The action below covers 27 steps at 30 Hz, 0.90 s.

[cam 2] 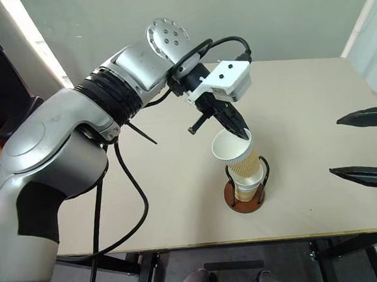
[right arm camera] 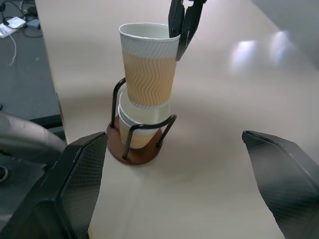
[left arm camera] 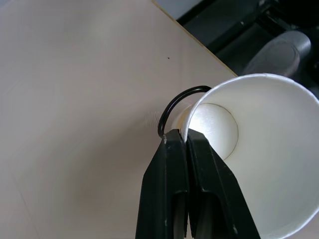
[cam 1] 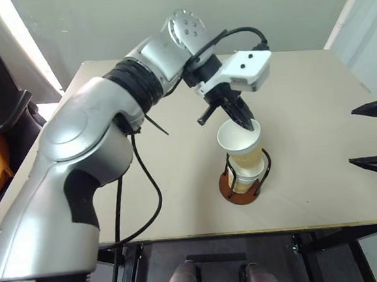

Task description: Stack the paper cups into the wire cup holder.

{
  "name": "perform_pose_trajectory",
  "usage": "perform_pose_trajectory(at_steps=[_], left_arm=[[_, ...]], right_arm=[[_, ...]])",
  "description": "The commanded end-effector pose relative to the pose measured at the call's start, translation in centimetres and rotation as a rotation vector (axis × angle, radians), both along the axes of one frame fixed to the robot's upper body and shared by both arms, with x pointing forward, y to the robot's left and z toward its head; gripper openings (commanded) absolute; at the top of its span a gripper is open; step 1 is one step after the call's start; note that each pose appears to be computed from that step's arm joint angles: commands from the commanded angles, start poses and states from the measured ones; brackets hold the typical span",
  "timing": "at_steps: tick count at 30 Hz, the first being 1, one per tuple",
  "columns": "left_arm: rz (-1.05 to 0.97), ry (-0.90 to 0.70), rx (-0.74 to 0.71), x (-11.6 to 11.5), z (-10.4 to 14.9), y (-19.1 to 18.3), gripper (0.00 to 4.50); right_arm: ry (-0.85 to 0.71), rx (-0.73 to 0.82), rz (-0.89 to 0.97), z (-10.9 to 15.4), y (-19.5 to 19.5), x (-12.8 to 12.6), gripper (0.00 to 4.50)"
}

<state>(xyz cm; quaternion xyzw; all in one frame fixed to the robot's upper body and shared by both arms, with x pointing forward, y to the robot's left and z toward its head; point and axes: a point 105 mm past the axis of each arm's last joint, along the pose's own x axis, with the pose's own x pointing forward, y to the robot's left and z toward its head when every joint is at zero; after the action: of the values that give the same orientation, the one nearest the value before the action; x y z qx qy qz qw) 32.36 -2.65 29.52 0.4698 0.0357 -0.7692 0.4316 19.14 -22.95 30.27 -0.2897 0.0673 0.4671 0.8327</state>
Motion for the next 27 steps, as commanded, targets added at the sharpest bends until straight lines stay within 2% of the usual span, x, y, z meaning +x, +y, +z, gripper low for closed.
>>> perform_pose_trajectory(at_steps=[1, 15, 19, 26, 27], left_arm=[[-0.045, -0.042, 0.024, -0.3, 0.5, 0.0, 0.03], [-0.094, -0.071, 0.037, -0.1, -0.8, -0.7, 0.03], [-0.094, -0.078, 0.048, -0.1, -1.1, -0.9, 0.91], [-0.088, -0.116, 0.049, 0.5, -1.3, -1.0, 3.4], [-0.084, -0.114, 0.046, 0.5, -1.3, -1.1, 3.4]], right_arm=[[-0.057, -0.007, -0.012, 0.9, 0.1, -0.7, 4.5], [-0.05, -0.018, -0.05, 0.5, 0.3, -1.3, 4.5], [-0.05, -0.019, -0.051, 0.5, 0.3, -1.3, 4.5], [-0.047, -0.019, -0.044, 0.4, 0.4, -1.0, 4.5], [-0.046, -0.019, -0.042, 0.4, 0.4, -0.9, 4.5]])
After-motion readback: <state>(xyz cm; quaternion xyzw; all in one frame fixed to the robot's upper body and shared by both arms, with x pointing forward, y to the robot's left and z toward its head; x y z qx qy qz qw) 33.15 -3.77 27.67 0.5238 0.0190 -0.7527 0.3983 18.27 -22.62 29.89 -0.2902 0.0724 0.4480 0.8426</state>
